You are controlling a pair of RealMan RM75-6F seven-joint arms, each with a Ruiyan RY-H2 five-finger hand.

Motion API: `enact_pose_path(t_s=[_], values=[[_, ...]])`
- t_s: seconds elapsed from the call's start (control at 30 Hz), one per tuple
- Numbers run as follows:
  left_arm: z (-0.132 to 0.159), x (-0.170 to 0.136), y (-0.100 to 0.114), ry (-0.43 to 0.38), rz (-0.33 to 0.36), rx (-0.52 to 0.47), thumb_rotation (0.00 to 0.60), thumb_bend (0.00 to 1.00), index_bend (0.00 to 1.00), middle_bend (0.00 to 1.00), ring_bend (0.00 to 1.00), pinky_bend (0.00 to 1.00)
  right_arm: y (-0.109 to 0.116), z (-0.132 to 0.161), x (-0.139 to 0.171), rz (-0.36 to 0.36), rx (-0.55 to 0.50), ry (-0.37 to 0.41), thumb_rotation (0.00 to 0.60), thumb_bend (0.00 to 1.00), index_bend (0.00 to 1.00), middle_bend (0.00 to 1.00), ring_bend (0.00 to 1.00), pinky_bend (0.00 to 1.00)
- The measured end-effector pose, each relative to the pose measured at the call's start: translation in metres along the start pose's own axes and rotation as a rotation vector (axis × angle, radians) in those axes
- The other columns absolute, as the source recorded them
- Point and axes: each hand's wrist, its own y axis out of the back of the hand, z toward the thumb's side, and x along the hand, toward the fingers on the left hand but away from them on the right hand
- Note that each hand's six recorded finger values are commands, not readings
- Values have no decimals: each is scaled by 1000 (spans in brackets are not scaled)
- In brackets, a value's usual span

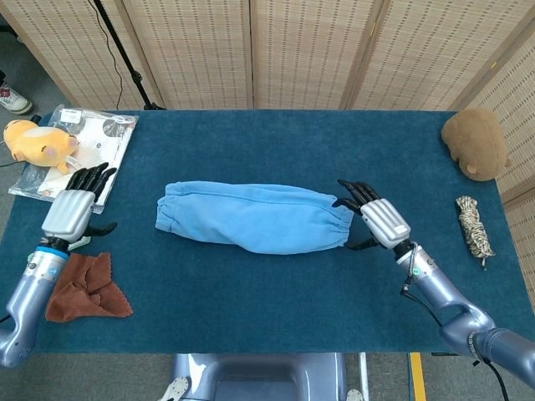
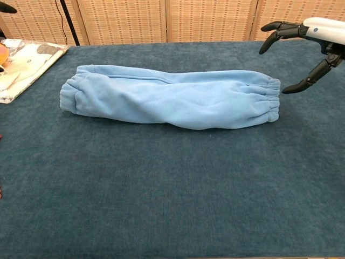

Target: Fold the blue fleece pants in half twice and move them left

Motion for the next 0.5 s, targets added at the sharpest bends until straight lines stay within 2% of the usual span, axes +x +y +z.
enact_pose_path(t_s=[0.23,0.37,0.5], values=[[-22,-41,17,96,52,-56,600,184,0,0,0,0,-15,11,-1,48,120,65,600,0,323,57,0,76],[-25,-55,21,124,52,-52,600,183,0,0,0,0,-33,13,-10,106,192,73,600,0,307,44,0,76],[-27,-70,25,143,60,-29,600,173,0,0,0,0,-42,15,-18,131,273,85,600,0,290,32,0,76]])
